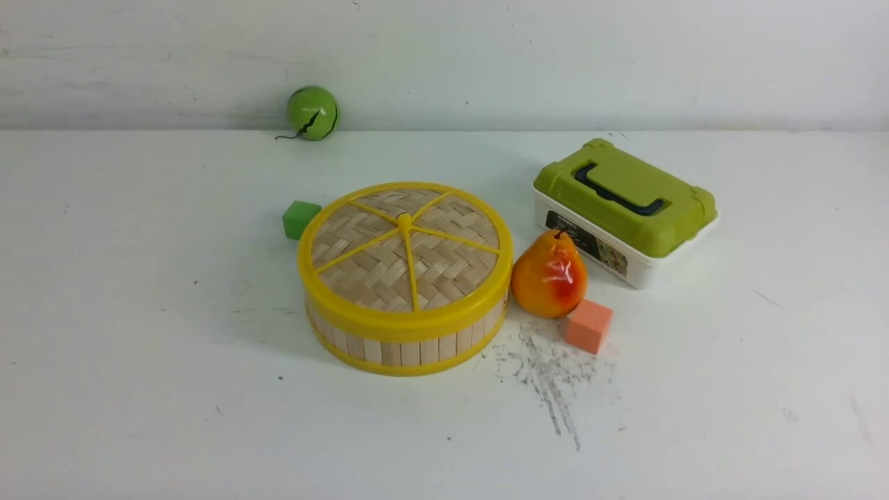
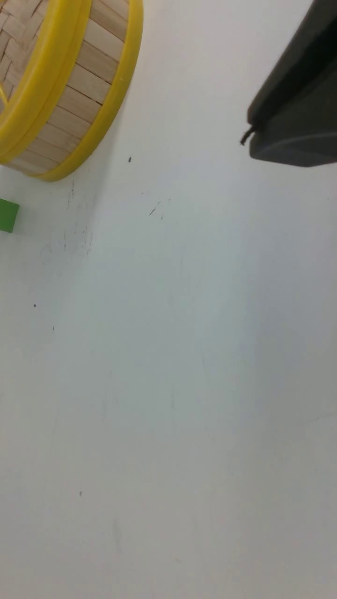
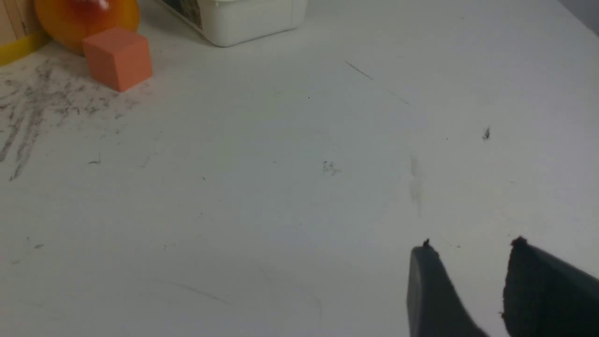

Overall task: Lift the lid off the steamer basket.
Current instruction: Use the left arm to lift the lid of the steamer

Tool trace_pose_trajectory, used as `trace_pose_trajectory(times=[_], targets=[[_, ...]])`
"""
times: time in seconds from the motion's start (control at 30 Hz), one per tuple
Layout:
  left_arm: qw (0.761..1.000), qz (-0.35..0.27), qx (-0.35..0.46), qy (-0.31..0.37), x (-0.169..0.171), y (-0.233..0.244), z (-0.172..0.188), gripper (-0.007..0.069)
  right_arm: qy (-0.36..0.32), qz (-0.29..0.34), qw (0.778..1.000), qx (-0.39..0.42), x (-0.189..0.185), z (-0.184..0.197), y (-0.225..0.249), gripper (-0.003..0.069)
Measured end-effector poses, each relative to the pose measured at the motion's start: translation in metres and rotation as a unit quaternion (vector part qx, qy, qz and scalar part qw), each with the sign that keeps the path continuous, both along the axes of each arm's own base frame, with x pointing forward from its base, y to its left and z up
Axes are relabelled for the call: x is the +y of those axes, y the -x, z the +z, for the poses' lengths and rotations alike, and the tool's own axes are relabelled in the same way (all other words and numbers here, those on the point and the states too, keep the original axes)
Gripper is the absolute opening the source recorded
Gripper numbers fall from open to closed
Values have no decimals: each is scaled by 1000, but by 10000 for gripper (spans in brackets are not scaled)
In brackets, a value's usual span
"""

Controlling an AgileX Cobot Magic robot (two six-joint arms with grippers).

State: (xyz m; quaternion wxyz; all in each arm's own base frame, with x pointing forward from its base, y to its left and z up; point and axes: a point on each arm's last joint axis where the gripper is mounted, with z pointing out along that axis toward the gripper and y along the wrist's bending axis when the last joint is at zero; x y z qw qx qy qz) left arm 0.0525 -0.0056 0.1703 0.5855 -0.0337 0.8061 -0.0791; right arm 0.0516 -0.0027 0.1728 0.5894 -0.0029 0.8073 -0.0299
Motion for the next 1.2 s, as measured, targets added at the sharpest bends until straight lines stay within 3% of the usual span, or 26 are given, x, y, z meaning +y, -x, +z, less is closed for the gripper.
trace_pose_trajectory(times=[1.2], targets=[[1000, 1, -22, 2, 0, -1, 4, 30, 0, 0, 1000, 0, 0, 0, 0, 240]])
